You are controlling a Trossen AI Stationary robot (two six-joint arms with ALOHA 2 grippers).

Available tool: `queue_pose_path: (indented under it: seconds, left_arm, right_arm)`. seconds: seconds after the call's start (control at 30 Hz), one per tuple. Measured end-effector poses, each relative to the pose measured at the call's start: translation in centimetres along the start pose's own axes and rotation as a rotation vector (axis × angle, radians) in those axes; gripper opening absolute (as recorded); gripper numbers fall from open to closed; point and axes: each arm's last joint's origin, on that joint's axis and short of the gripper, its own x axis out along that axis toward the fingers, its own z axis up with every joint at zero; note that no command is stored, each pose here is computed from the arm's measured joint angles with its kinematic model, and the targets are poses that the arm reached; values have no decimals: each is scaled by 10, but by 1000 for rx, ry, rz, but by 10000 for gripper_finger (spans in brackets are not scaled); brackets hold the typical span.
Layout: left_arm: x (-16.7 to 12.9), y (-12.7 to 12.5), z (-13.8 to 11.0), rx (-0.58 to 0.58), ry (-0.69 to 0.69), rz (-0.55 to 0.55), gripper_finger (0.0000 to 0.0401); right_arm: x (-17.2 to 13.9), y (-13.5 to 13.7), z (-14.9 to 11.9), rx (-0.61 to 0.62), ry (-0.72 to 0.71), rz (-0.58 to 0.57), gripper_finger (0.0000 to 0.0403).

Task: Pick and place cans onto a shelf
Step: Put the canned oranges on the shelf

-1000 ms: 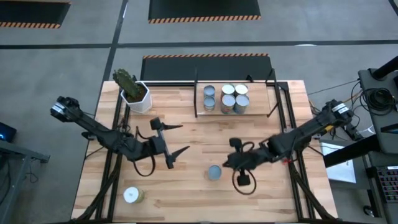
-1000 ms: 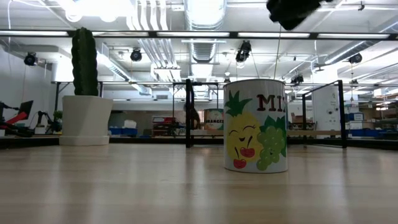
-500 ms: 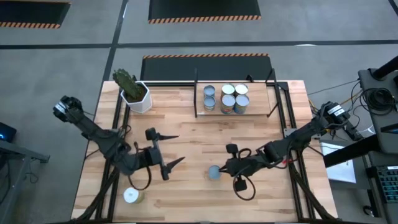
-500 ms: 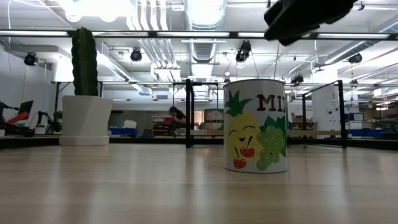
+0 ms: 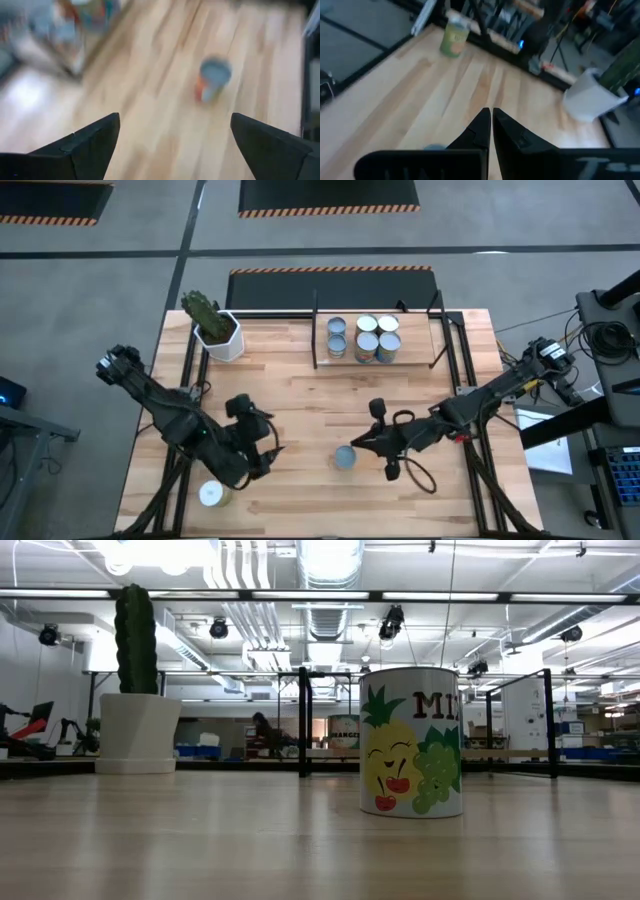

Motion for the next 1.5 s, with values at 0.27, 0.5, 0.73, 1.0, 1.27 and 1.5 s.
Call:
queue_pose_path:
  seconds: [0.27, 0.5, 0.73, 1.0, 1.27, 1.5]
  left_arm:
    - [17, -27, -47, -242, 563, 84, 362]
    - [16, -49, -83, -426, 733, 240, 362]
    - [-12, -58, -114, -598, 767, 368, 362]
    - [-31, -64, -137, -715, 728, 392, 362]
    - [-31, -63, -146, -706, 720, 400, 362]
    - [-23, -69, -155, -720, 703, 365, 362]
  right_arm:
    - [-23, -12, 12, -40, -75, -24, 9]
    - [-33, -17, 16, -55, -100, -31, 9]
    - [-36, -18, 16, -50, -98, -29, 9]
    - [-36, -18, 16, -24, -98, -27, 9]
    - [-35, -18, 15, -28, -92, -26, 9]
    - [-35, -17, 14, 16, -84, -18, 9]
